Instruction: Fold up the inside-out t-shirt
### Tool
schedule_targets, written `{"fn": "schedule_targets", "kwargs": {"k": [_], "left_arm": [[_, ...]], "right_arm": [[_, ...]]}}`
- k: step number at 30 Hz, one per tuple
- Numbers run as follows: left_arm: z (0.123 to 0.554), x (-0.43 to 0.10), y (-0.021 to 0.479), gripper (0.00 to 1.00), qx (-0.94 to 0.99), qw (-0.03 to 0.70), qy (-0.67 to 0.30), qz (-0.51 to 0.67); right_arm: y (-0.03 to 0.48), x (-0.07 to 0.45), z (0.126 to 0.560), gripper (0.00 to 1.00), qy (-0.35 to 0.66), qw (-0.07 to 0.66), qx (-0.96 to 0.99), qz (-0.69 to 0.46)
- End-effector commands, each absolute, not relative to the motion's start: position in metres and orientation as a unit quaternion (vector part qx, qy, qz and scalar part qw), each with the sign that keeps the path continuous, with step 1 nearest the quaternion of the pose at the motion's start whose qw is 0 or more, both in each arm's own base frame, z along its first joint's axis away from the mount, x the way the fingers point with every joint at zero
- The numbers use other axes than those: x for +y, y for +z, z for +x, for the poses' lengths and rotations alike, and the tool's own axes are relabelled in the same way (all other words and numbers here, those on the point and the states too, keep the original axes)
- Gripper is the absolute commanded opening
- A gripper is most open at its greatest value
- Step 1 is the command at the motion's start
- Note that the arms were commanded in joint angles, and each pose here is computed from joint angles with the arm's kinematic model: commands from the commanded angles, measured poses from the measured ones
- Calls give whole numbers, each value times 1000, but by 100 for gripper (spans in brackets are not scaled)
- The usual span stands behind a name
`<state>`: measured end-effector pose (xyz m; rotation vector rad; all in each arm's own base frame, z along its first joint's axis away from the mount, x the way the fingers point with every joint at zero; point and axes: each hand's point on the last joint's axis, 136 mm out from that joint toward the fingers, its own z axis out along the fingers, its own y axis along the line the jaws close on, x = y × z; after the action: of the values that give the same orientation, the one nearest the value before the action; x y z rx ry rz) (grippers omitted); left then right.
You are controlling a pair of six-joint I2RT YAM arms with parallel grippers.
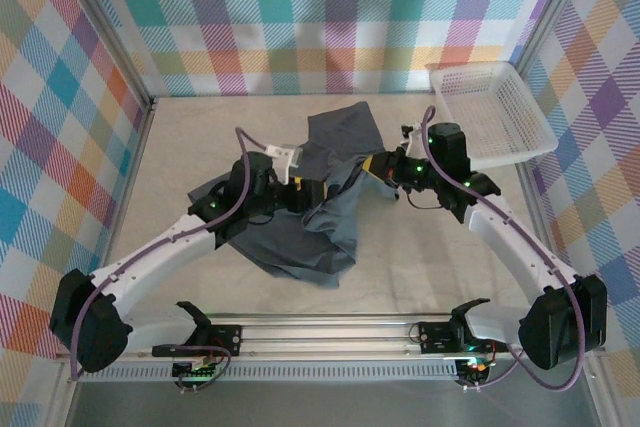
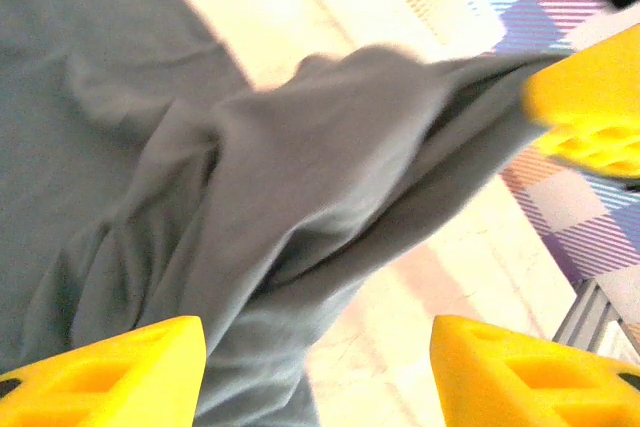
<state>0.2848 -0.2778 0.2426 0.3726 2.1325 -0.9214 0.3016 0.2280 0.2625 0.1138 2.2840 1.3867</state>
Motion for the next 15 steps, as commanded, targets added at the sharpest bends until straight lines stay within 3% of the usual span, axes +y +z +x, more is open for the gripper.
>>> {"fn": "schedule_targets", "kwargs": {"k": [1, 4, 8, 10, 11, 12, 15], "left_arm": [[288, -283, 212, 64, 869, 358, -280, 197], [307, -294, 200, 68, 874, 360, -258, 201], [328, -309, 191, 67, 880, 344, -262, 198], [335, -312, 195, 40, 879, 342, -280, 182], [337, -312, 199, 12, 877, 337, -297, 167], [338, -309, 202, 0, 877, 331, -316, 145], [328, -306, 237, 0, 850, 271, -448, 59]], "right_arm": [[274, 241, 291, 0, 529, 232, 816, -6], [280, 247, 287, 0, 536, 231, 812, -20], [286, 250, 283, 0, 536, 229, 812, -36], [282, 248, 283, 0, 525, 228, 819, -36], [276, 244, 284, 0, 511, 232, 827, -31], [269, 238, 288, 0, 490, 240, 838, -24], [220, 196, 314, 0, 383, 267, 884, 18]]}}
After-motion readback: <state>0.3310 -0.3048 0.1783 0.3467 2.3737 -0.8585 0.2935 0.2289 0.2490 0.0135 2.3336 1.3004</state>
